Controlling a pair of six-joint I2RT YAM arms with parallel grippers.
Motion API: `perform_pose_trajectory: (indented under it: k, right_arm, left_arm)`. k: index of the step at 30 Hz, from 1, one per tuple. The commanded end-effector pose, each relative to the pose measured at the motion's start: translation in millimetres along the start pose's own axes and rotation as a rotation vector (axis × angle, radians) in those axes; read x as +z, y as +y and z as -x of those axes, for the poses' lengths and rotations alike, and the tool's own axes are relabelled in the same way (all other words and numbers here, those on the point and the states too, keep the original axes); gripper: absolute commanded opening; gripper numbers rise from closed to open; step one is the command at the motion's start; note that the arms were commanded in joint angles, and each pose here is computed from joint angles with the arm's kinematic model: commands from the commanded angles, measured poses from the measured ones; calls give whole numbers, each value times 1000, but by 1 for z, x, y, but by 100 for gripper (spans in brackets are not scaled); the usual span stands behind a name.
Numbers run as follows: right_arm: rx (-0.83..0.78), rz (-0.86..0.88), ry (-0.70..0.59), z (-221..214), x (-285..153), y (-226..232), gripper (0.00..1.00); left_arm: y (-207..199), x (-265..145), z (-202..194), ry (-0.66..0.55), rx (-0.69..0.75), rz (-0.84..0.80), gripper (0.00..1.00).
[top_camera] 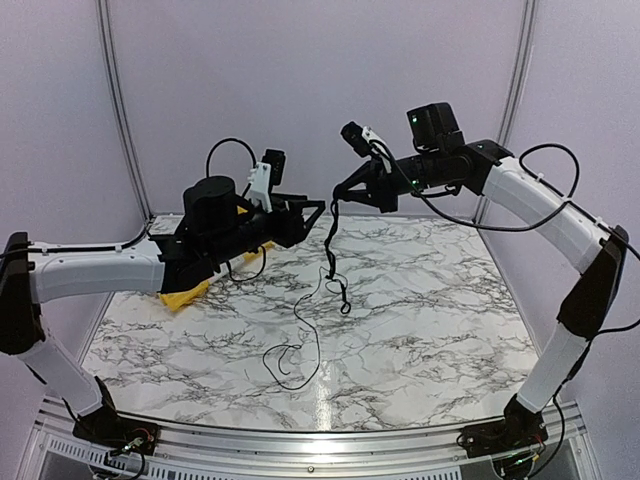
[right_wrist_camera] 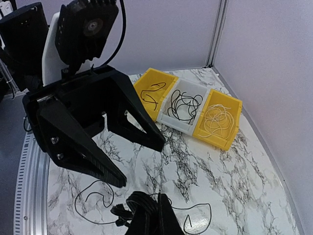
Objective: Untangle the cables
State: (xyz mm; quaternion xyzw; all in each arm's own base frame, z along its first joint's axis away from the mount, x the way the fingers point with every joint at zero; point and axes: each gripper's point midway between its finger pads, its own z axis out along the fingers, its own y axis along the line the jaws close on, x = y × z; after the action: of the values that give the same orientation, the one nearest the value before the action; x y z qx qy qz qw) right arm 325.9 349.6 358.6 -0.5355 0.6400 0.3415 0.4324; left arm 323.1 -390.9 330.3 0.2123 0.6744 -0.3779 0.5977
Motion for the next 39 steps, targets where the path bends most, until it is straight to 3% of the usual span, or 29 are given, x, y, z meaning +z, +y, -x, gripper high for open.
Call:
perform_pose_trajectory:
  k: [1,6,9,16,24,31,39]
  right_arm:
    - [-21,15,25,-3,11,9,0]
    - [-25,38,39,-6,17,17,0]
    - [-21,44,44,-9,20,18,0]
    - [-19,49,45,-11,23,18,0]
    - [-23,32,56,-14,25,15,0]
    - [-25,28,63,-17,24,16,0]
    - [-9,51,55,-16,27,17,0]
  left_arm:
    - [-8,16,-7,8,32,-20,47]
    - [-6,21,-14,21,37,-18,30]
    - [-6,22,-16,24,38,-19,27]
    - [-27,18,-18,16,26,-150,45]
    - [-41,7,-22,9,-12,-243,44]
    - [-49,-3,-44,61,-72,-311,50]
    - [-47,15,-54,60,-114,-316,47]
